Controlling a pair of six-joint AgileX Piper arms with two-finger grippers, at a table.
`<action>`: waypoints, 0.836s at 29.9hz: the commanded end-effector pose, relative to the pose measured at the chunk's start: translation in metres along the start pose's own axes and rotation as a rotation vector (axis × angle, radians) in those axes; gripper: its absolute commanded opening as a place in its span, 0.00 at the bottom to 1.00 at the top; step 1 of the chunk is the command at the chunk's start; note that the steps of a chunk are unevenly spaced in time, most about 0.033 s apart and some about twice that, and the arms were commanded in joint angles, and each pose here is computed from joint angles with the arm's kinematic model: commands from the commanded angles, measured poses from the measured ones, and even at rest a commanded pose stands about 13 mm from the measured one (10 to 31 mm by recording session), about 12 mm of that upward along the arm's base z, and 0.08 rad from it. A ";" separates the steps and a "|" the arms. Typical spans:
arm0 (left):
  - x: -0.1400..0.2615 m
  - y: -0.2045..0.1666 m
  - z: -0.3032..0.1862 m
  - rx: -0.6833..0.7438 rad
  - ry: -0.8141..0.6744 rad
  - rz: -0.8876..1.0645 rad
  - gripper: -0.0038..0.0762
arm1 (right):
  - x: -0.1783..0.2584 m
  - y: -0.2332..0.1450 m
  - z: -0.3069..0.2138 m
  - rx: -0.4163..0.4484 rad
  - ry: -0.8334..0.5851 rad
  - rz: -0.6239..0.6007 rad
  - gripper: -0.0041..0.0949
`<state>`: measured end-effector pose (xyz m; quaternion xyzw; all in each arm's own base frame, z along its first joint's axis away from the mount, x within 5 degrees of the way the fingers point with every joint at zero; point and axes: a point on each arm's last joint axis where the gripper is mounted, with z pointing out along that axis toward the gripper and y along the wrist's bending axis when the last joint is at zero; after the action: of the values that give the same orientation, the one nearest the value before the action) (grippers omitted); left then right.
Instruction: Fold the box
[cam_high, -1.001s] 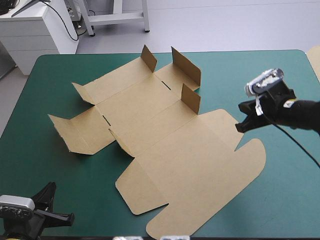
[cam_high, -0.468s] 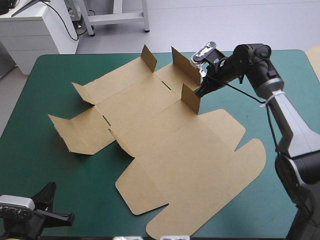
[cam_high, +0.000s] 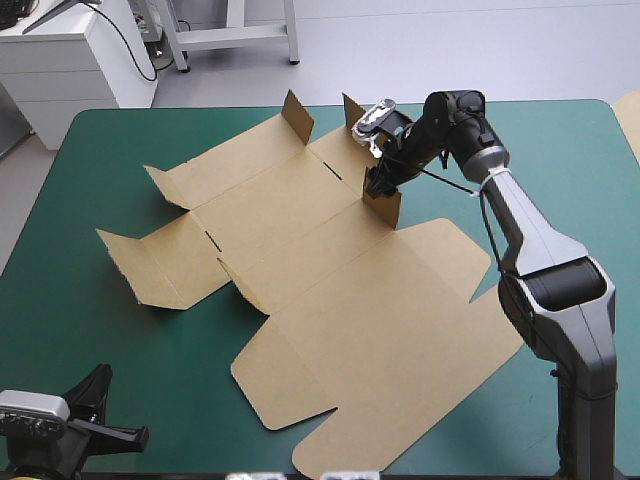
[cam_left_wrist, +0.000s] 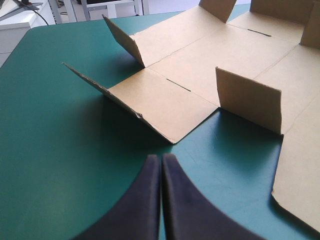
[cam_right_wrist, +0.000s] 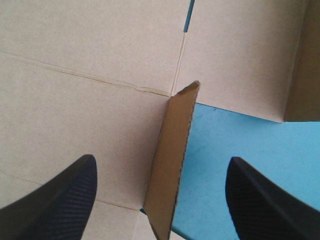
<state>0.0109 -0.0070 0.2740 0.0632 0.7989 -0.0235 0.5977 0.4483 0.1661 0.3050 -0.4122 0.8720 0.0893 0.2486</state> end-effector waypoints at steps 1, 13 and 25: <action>-0.014 0.000 -0.008 -0.001 -0.114 -0.004 0.04 | -0.011 0.001 -0.021 0.050 -0.070 -0.032 0.72; -0.014 0.000 -0.008 -0.001 -0.114 -0.004 0.04 | -0.004 -0.004 0.006 0.036 -0.013 -0.042 0.02; -0.014 0.000 -0.008 -0.001 -0.114 -0.004 0.04 | -0.018 -0.001 -0.023 0.047 -0.055 -0.327 0.02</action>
<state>0.0109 -0.0070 0.2740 0.0632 0.7989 -0.0235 0.5977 0.4624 0.1710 0.2779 -0.5138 0.8260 0.0538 0.2255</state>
